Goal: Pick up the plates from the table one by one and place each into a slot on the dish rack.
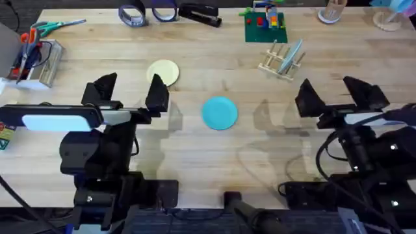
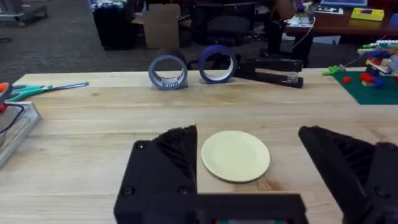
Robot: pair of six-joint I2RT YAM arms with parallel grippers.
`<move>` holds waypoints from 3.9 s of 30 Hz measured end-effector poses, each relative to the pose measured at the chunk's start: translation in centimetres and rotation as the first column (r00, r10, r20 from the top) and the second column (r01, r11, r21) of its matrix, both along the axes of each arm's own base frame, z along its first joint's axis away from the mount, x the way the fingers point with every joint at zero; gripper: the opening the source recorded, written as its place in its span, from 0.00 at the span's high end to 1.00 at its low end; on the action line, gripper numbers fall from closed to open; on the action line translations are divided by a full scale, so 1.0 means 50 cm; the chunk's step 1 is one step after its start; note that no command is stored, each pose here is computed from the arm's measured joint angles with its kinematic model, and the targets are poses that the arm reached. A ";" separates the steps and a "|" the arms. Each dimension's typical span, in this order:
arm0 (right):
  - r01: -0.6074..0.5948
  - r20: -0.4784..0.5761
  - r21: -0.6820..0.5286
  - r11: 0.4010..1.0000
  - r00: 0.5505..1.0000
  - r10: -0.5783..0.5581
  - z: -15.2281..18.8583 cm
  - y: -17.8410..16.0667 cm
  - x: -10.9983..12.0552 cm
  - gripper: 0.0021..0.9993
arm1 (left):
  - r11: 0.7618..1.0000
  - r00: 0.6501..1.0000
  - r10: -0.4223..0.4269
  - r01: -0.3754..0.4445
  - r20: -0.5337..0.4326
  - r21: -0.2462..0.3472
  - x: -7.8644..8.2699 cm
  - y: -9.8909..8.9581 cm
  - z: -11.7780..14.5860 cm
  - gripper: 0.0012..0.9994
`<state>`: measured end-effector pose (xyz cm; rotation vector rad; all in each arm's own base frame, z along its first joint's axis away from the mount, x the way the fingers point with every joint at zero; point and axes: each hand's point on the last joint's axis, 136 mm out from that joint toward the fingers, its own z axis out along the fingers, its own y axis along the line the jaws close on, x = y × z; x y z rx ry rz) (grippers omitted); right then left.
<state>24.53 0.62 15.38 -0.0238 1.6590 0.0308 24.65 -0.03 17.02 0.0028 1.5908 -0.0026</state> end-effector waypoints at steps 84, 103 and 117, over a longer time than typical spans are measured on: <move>-0.015 -0.789 0.018 1.000 0.613 0.024 0.235 0.009 -0.044 0.00 | 0.994 0.415 -0.017 -0.093 -0.910 -0.061 -0.060 -0.006 0.227 0.96; -0.015 -0.790 0.019 1.000 0.613 0.024 0.235 0.009 -0.044 0.00 | 0.933 0.347 -0.359 0.123 -0.866 -0.338 -0.058 -0.123 0.190 0.96; -0.015 -0.790 0.019 1.000 0.612 0.024 0.234 0.009 -0.044 0.00 | 0.799 0.246 -0.602 0.188 -0.760 -0.572 -0.043 -0.206 0.064 0.96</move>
